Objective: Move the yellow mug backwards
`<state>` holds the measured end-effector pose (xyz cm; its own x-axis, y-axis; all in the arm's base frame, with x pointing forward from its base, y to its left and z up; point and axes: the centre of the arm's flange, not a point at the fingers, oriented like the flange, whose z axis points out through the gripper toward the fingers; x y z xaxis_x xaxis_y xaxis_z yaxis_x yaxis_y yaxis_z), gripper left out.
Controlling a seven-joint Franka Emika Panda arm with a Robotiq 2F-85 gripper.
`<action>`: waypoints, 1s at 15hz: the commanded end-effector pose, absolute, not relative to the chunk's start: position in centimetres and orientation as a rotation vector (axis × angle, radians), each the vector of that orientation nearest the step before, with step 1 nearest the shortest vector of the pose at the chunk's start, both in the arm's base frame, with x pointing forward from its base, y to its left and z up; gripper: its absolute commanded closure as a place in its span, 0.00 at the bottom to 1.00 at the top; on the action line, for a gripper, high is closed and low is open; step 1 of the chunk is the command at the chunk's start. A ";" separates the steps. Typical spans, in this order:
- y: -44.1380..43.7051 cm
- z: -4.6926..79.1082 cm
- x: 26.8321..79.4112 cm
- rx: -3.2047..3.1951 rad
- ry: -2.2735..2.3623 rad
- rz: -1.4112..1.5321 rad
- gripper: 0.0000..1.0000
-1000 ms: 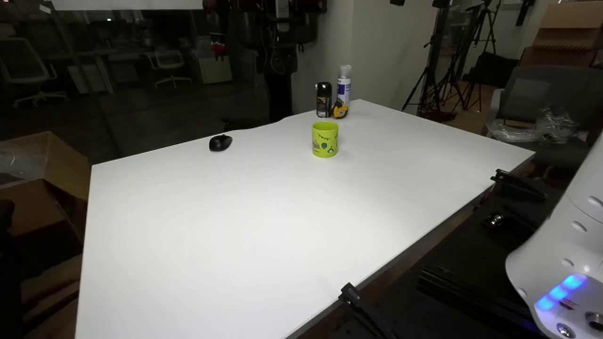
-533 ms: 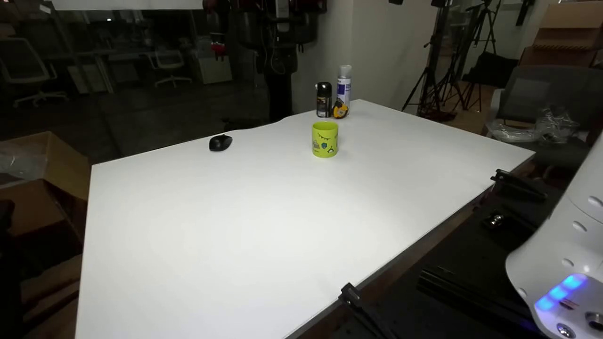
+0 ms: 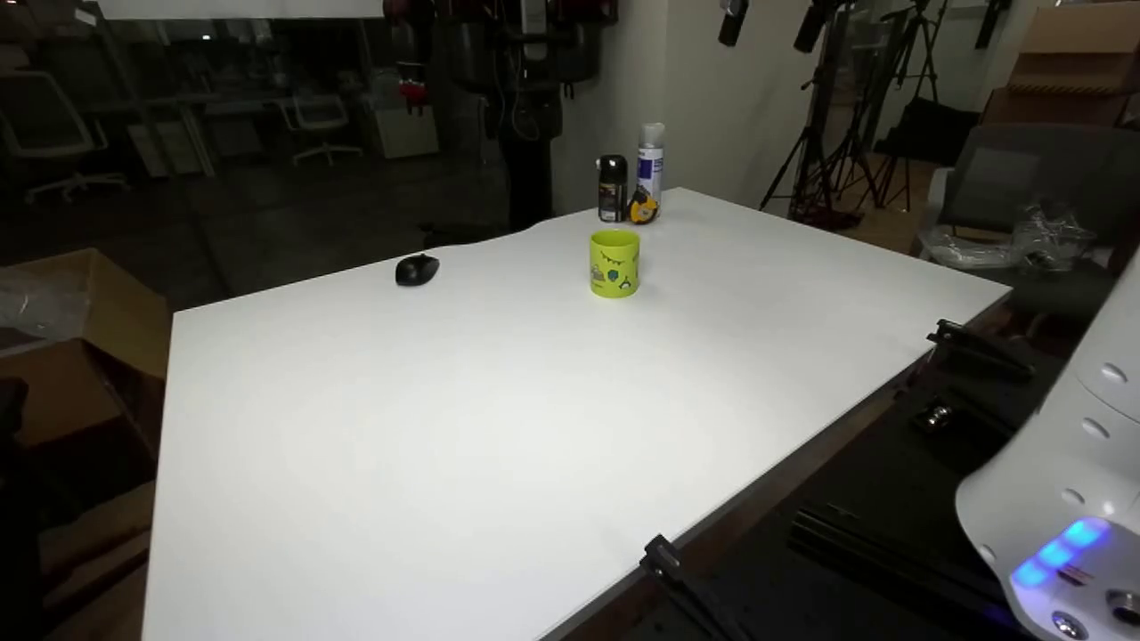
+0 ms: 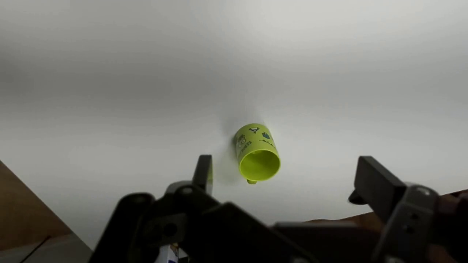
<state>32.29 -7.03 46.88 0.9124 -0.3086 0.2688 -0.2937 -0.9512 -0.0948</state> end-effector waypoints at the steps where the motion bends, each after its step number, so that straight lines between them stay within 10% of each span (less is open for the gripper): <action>1: -11.1 45.0 37.8 -2.951 0.561 -0.168 0.00; 15: -14.7 40.7 43.2 -2.960 0.786 -0.238 0.00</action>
